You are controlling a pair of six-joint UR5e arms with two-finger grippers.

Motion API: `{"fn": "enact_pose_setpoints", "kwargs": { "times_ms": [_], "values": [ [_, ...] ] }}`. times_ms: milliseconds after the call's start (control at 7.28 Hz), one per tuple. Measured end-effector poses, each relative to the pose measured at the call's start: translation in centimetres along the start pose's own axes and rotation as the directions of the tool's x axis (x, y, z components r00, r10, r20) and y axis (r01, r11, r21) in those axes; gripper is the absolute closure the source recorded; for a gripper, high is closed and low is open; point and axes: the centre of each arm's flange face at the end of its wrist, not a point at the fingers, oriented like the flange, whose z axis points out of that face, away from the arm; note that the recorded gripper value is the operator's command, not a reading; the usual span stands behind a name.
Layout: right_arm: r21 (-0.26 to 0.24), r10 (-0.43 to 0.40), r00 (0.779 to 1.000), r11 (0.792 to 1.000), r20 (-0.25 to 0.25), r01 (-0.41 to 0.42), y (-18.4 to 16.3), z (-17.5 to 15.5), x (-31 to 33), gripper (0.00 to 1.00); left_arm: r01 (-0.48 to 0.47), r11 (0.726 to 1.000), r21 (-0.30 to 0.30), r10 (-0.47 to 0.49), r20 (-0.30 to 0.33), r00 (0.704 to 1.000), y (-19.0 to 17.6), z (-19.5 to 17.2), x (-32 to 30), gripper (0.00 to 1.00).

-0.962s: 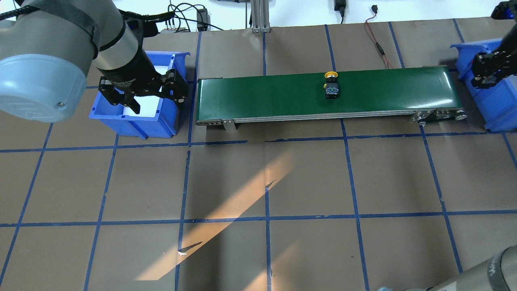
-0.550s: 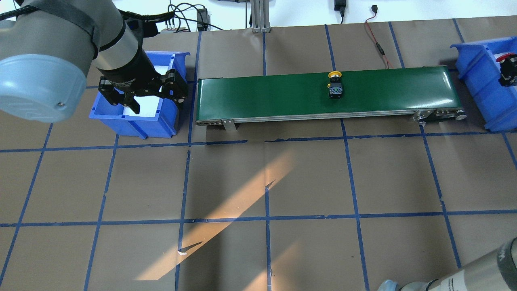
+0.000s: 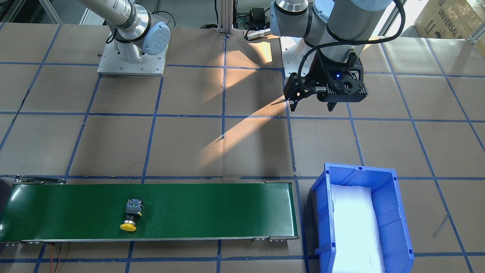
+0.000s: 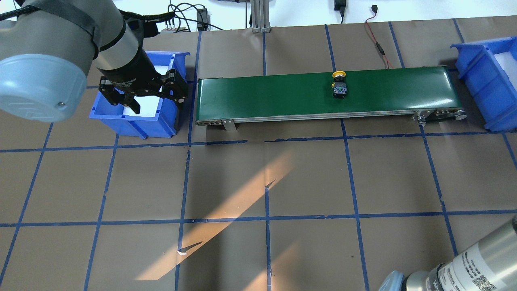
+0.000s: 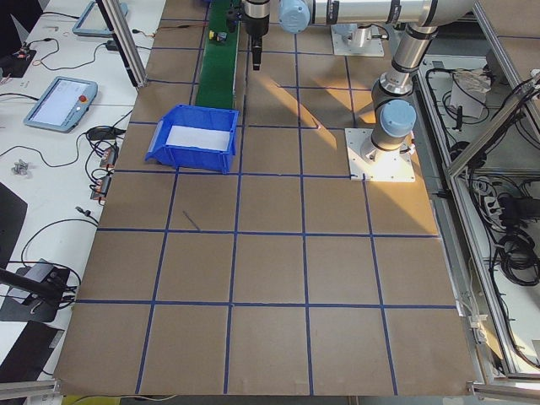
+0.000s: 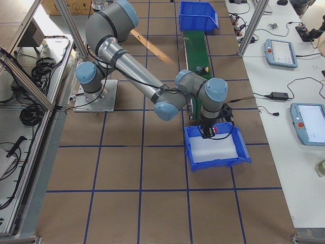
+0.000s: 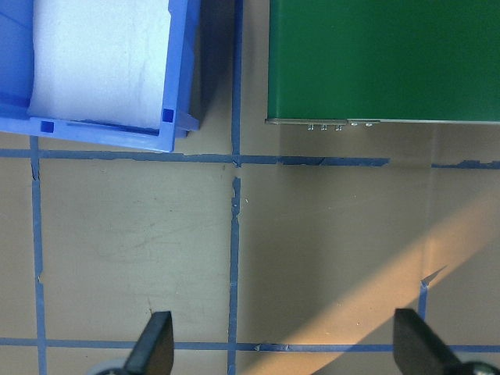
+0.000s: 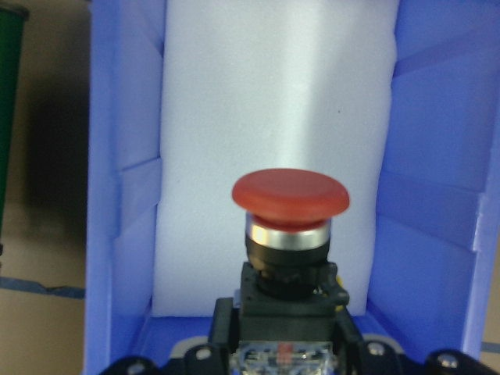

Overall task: Transport two buttons from left to right
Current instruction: 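Lower the red-capped button into the blue bin and open the right gripper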

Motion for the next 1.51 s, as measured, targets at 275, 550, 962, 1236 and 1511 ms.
{"fn": "enact_pose_setpoints", "kwargs": {
  "times_ms": [275, 550, 962, 1236, 1511],
  "values": [
    [-0.034, 0.017, 0.999, 0.999, 0.030, -0.016, -0.6, 4.5, 1.5, 0.61, 0.000, 1.000, -0.001, 0.000, 0.000, 1.000, 0.0, 0.0, 0.0, 0.00],
    [-0.083, 0.024, 0.999, 0.996, 0.048, -0.020, -0.8, 8.2, 1.8, 0.00, -0.001, 1.000, -0.002, 0.001, 0.000, 1.000, 0.0, 0.1, 0.0, 0.00],
    [-0.079, 0.016, 1.000, 0.997, 0.021, -0.014, -1.2, 6.2, 1.2, 0.00, -0.002, 1.000, 0.003, 0.002, -0.001, 1.000, 0.0, -0.1, 0.0, 0.00],
    [-0.059, 0.010, 1.000, 0.998, -0.020, -0.011, -0.4, -0.5, 0.0, 0.00, -0.002, 1.000, 0.004, 0.002, -0.001, 1.000, 0.1, -0.2, 0.0, 0.00],
    [-0.064, -0.004, 1.000, 0.998, -0.020, 0.003, 0.7, -7.0, -3.2, 0.00, -0.002, 1.000, 0.005, 0.002, -0.001, 1.000, 0.1, -0.3, 0.0, 0.00]
  ]
}}
